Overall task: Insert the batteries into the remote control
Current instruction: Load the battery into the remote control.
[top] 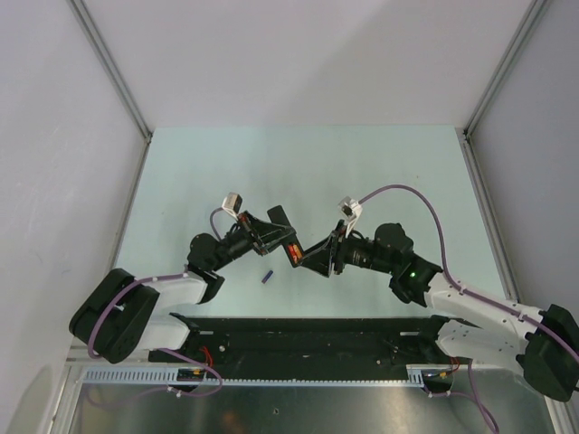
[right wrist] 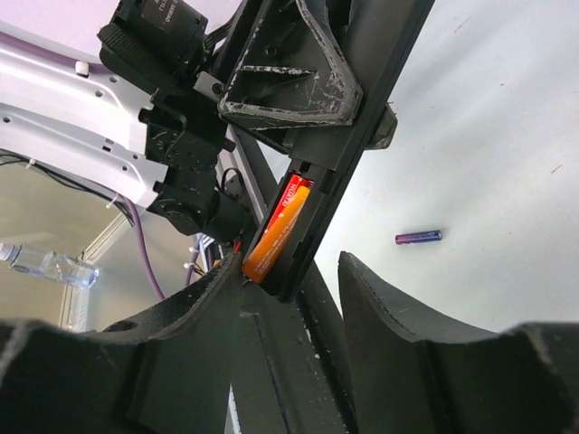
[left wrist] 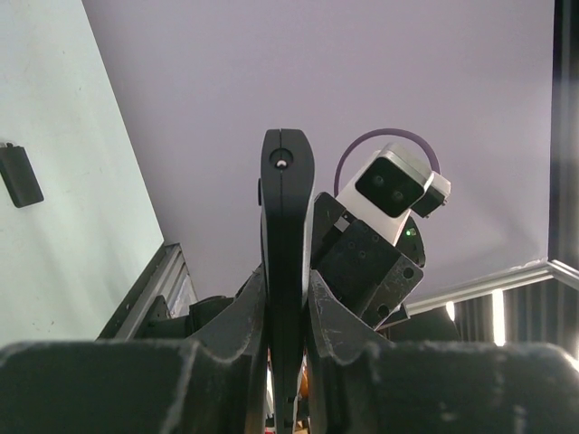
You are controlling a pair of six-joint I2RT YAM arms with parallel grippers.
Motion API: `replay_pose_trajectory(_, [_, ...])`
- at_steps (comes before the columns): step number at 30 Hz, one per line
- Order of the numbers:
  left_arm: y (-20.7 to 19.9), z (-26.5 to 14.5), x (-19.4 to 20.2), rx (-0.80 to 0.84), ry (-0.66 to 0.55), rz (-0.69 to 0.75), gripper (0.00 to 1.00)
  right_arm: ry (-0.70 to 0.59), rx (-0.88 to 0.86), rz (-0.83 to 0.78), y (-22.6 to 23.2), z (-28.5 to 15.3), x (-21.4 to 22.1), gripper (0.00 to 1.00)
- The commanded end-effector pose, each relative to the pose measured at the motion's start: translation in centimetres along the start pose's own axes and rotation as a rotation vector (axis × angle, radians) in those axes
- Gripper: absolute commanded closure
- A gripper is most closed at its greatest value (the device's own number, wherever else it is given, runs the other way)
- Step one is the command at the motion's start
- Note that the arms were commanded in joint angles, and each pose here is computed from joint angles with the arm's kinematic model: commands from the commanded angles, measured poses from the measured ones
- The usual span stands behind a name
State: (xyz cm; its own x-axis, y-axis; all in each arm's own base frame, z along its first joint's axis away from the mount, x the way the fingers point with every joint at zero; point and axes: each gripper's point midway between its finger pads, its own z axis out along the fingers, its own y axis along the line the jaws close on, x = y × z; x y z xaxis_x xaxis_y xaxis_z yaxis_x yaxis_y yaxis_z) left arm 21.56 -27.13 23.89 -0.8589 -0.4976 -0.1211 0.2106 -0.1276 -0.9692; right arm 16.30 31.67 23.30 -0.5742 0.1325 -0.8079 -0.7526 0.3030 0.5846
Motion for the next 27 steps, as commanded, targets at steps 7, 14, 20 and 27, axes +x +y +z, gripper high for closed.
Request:
replay_pose_trajectory(7, [-2.6, -0.4, 1.1, 0.082, 0.042, 0.025, 1.00, -0.048, -0.019, 0.013, -0.2, 0.7, -1.3, 0.56])
replay_pose_trajectory(14, [-2.8, -0.5, 1.4, 0.089, 0.049, 0.027, 1.00, -0.049, -0.024, 0.034, -0.5, 1.0, -1.4, 0.61])
replay_pose_trajectory(20, [-2.7, -0.4, 1.7, 0.089, 0.056, 0.027, 1.00, -0.055, -0.034, 0.054, -0.5, 1.2, -1.6, 0.64])
replay_pose_trajectory(27, [-2.6, -0.4, 2.1, 0.087, 0.066, 0.029, 1.00, -0.059, -0.045, 0.097, -0.7, 1.4, -1.9, 0.73])
